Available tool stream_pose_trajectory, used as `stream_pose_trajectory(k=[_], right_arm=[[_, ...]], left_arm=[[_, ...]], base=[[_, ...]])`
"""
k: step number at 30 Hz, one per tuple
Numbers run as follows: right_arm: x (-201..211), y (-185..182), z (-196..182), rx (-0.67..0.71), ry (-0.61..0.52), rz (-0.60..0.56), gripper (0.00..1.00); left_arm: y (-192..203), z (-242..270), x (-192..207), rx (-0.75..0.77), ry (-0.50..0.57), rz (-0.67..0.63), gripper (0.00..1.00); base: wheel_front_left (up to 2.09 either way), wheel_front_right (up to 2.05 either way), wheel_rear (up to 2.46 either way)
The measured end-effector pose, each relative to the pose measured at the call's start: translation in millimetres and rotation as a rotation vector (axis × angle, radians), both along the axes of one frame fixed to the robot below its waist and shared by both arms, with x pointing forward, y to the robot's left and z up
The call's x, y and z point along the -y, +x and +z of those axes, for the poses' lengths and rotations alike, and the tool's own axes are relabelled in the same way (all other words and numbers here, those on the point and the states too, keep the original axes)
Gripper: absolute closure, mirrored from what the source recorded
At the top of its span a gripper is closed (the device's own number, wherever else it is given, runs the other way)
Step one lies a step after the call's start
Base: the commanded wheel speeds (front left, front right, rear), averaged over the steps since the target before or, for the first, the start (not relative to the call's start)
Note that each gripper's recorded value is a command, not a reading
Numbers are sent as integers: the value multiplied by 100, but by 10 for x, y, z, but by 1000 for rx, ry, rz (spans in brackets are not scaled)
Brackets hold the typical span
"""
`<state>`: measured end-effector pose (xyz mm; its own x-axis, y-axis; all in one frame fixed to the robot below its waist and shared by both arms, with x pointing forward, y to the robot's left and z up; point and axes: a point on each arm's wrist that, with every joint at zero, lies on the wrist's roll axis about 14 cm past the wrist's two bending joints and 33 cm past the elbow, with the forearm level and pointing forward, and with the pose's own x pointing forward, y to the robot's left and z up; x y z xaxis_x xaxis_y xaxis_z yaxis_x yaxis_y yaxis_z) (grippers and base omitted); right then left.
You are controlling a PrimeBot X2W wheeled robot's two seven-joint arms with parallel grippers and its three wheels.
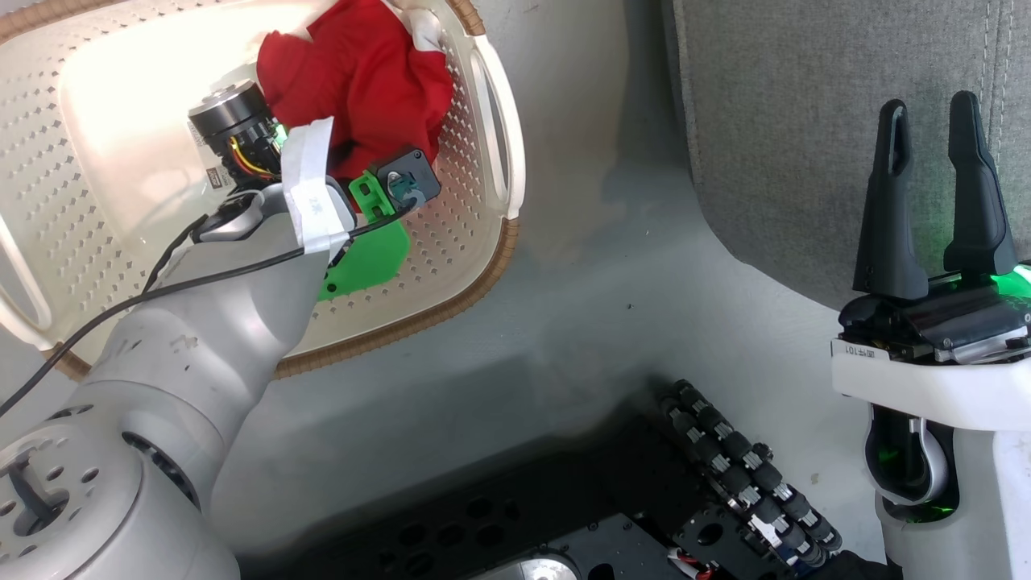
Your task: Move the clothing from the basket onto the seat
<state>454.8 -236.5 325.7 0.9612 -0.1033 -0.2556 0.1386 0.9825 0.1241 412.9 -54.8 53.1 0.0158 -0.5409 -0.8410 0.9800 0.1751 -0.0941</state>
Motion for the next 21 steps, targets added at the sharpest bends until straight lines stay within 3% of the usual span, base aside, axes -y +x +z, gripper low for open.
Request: stream_pose_trajectory(k=[21], right_arm=[[-20, 289, 269, 113, -19, 31, 0]], left_arm=[[251, 168, -146, 25, -34, 97, 100]], base=[[0, 0, 0]])
